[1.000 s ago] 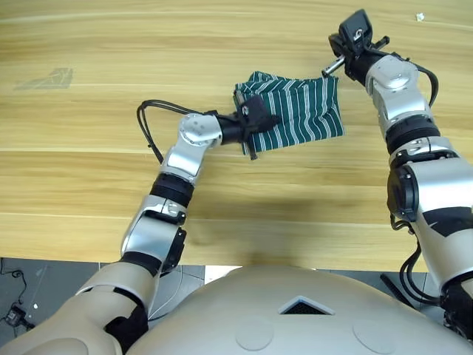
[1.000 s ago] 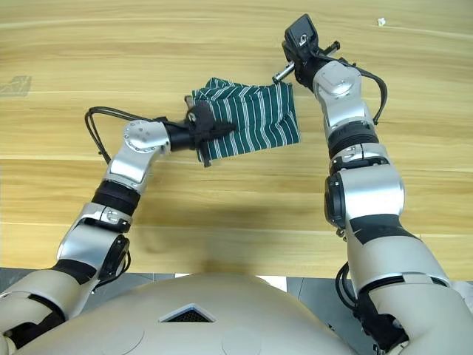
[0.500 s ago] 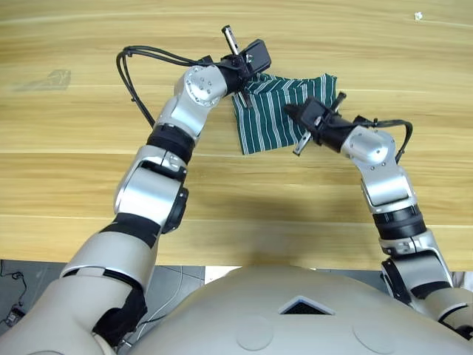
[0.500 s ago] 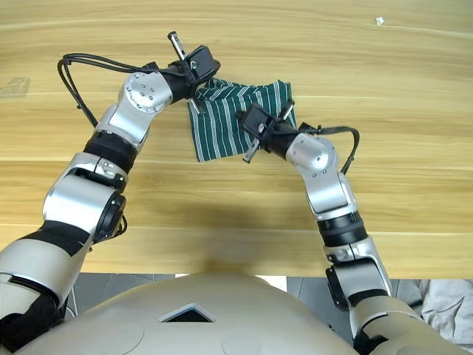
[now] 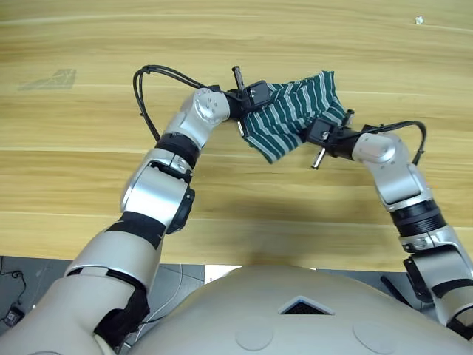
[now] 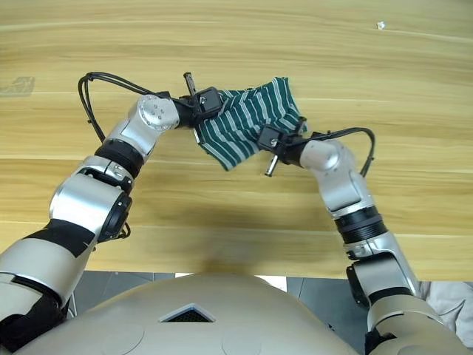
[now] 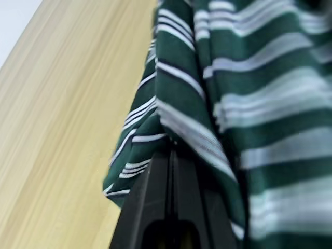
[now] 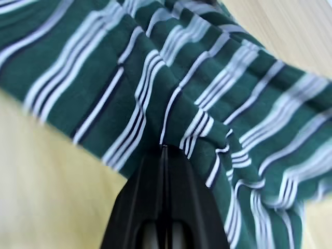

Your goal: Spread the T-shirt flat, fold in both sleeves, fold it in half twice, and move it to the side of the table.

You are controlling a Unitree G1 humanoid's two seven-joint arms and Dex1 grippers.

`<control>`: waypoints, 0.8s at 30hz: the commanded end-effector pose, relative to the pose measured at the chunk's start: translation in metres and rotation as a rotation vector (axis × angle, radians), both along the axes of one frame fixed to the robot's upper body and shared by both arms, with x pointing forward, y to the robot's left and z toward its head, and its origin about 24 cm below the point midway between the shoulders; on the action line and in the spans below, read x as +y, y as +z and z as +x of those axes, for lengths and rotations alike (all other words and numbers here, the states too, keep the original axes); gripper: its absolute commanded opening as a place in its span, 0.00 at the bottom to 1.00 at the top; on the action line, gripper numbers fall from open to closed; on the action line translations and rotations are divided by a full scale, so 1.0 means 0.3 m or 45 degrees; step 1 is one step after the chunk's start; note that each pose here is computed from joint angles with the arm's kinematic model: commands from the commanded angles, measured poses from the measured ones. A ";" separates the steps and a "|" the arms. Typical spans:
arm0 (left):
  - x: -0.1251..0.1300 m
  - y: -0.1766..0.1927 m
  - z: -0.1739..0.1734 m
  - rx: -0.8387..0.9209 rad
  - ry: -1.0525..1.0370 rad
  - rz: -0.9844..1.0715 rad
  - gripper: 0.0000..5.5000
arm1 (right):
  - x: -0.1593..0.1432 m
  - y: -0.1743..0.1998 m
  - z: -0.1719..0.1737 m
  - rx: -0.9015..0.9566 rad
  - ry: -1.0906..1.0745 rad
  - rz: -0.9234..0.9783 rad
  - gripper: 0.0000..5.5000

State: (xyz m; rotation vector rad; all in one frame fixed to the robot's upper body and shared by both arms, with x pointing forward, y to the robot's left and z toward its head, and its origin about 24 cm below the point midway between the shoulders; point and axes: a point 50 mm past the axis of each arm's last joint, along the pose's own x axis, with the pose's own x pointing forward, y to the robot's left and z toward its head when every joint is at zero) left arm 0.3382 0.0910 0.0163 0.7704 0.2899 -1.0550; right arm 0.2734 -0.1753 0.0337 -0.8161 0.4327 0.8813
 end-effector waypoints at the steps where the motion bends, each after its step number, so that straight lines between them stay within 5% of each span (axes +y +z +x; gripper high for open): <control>1: 0.042 -0.076 -0.120 0.191 -0.084 -0.038 0.01 | -0.195 0.031 0.009 0.007 -0.161 -0.163 0.00; 5: 0.000 -0.048 -0.207 0.226 -0.140 -0.157 0.01 | -0.280 0.060 0.020 -0.031 -0.236 -0.220 0.00; 11: -0.029 0.029 -0.258 0.220 -0.071 -0.388 0.01 | -0.258 0.089 0.034 -0.140 -0.249 -0.193 0.00; 19: 0.089 0.210 -0.190 0.031 0.303 -0.730 0.01 | -0.070 0.140 0.060 -0.411 -0.369 0.179 0.00; 24: 0.145 0.215 -0.188 -0.034 0.475 -0.741 0.01 | 0.140 0.073 0.090 -0.317 -0.584 0.579 0.00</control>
